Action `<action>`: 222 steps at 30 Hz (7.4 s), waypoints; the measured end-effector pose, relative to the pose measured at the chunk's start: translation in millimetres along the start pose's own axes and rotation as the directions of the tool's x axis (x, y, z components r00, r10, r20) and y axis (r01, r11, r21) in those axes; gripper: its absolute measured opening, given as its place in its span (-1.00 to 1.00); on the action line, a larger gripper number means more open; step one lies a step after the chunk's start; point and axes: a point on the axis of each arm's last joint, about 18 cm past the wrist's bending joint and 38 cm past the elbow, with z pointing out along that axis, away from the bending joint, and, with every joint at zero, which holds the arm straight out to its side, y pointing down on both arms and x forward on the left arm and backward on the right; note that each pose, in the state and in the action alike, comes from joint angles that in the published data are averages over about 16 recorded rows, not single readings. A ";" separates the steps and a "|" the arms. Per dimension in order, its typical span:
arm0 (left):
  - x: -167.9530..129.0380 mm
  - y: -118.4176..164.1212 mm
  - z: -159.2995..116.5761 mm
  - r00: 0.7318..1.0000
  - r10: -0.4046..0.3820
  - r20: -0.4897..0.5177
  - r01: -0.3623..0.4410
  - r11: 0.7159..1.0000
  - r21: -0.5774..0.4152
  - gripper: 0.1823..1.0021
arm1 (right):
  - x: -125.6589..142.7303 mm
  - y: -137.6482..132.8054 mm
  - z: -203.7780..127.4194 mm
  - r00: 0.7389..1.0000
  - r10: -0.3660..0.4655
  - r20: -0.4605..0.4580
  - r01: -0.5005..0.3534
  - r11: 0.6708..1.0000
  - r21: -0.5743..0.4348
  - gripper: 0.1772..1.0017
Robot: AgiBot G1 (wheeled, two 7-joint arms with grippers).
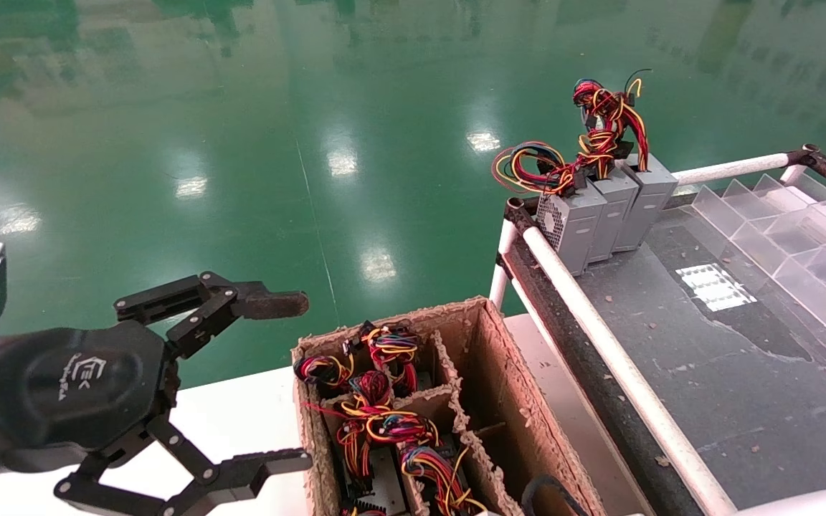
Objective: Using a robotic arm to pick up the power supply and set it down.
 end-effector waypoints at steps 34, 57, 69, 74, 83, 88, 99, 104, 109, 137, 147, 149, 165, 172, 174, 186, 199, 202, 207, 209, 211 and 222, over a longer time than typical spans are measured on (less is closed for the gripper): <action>0.0 0.0 0.0 1.000 0.000 0.000 0.000 1.000 0.000 1.00 | 8.8 -74.8 -122.3 0.973 -0.052 -0.225 0.110 0.961 0.253 -0.87; 0.0 0.0 0.0 1.000 0.000 0.000 0.000 1.000 0.000 1.00 | 48.0 -112.3 -270.2 0.722 -0.100 -0.685 0.329 0.920 0.211 -0.87; 0.0 0.0 0.0 1.000 0.000 0.000 0.000 1.000 0.000 1.00 | 47.0 -80.5 -349.9 0.561 -0.091 -0.823 0.264 0.962 0.074 -0.87; 0.0 0.0 0.0 1.000 0.000 0.000 0.000 1.000 0.000 1.00 | 39.8 -66.1 -363.0 0.557 -0.058 -0.829 0.218 0.973 0.078 -0.87; 0.0 0.0 0.0 1.000 0.000 0.000 0.000 1.000 0.000 1.00 | 38.1 -55.2 -357.1 0.600 -0.024 -0.800 0.178 0.978 0.105 -0.87; 0.0 0.0 0.0 1.000 0.000 0.000 0.000 1.000 0.000 1.00 | 43.6 -55.0 -345.0 0.632 -0.022 -0.775 0.174 0.978 0.114 -0.87; 0.0 0.0 0.0 1.000 0.000 0.000 0.000 1.000 0.000 1.00 | 65.2 -57.1 -314.5 0.683 -0.023 -0.730 0.175 0.976 0.132 -0.87; 0.0 0.0 0.0 1.000 0.000 0.000 0.000 1.000 0.000 1.00 | 80.2 -58.9 -302.2 0.687 -0.028 -0.726 0.177 0.975 0.130 -0.87; 0.0 0.0 0.0 1.000 0.000 0.000 0.000 1.000 0.000 1.00 | 99.3 -62.0 -290.5 0.678 -0.043 -0.733 0.187 0.976 0.115 -0.87; 0.0 0.0 0.0 1.000 0.000 0.000 0.000 1.000 0.000 1.00 | 199.0 -89.5 -245.4 0.604 -0.139 -0.785 0.235 0.972 0.009 -0.87; 0.0 0.0 0.0 1.000 0.000 0.000 0.000 1.000 0.000 1.00 | 207.8 -89.3 -241.2 0.610 -0.150 -0.778 0.234 0.972 -0.004 -0.86; 0.0 0.0 0.0 1.000 0.000 0.000 0.000 1.000 0.000 1.00 | 208.2 -88.6 -241.3 0.610 -0.151 -0.777 0.234 0.972 -0.006 -0.86; 0.0 0.0 0.0 1.000 0.000 0.000 0.000 1.000 0.000 1.00 | 206.6 -84.1 -253.0 0.599 -0.132 -0.790 0.224 0.975 0.007 -0.61; 0.0 0.0 0.0 1.000 0.000 0.000 0.000 1.000 0.000 1.00 | 200.1 -95.0 -265.2 0.597 -0.060 -0.800 0.242 0.964 0.108 -0.32; 0.0 0.0 0.0 1.000 0.000 0.000 0.000 1.000 0.000 1.00 | 197.5 -98.5 -268.5 0.599 -0.038 -0.800 0.250 0.958 0.142 -0.23; -0.1 0.1 -0.1 1.000 0.000 0.001 0.000 1.000 0.000 1.00 | 177.0 -107.3 -274.6 0.639 0.011 -0.769 0.289 0.923 0.254 0.43; -0.1 0.1 -0.1 1.000 0.000 0.000 0.000 1.000 0.000 1.00 | 146.5 -106.7 -260.3 0.712 -0.024 -0.702 0.303 0.912 0.276 0.88; -0.1 0.1 -0.1 1.000 0.000 0.000 0.000 1.000 0.000 1.00 | 138.2 -106.9 -255.5 0.731 -0.033 -0.681 0.303 0.911 0.281 0.93; -0.1 0.1 -0.1 1.000 0.000 0.000 0.000 1.000 0.000 1.00 | 123.2 -107.3 -246.4 0.765 -0.048 -0.642 0.300 0.909 0.289 0.98; -0.1 0.1 -0.1 1.000 0.000 0.000 0.000 1.000 0.000 1.00 | 116.9 -107.5 -242.4 0.778 -0.053 -0.625 0.297 0.909 0.292 0.99; -0.1 0.1 -0.1 1.000 0.000 0.000 0.000 1.000 0.000 1.00 | 110.4 -107.8 -238.1 0.792 -0.059 -0.607 0.294 0.909 0.295 0.99; -0.1 0.1 -0.1 1.000 0.000 0.000 0.000 1.000 0.000 1.00 | 72.5 -108.9 -213.0 0.865 -0.085 -0.494 0.266 0.913 0.309 1.00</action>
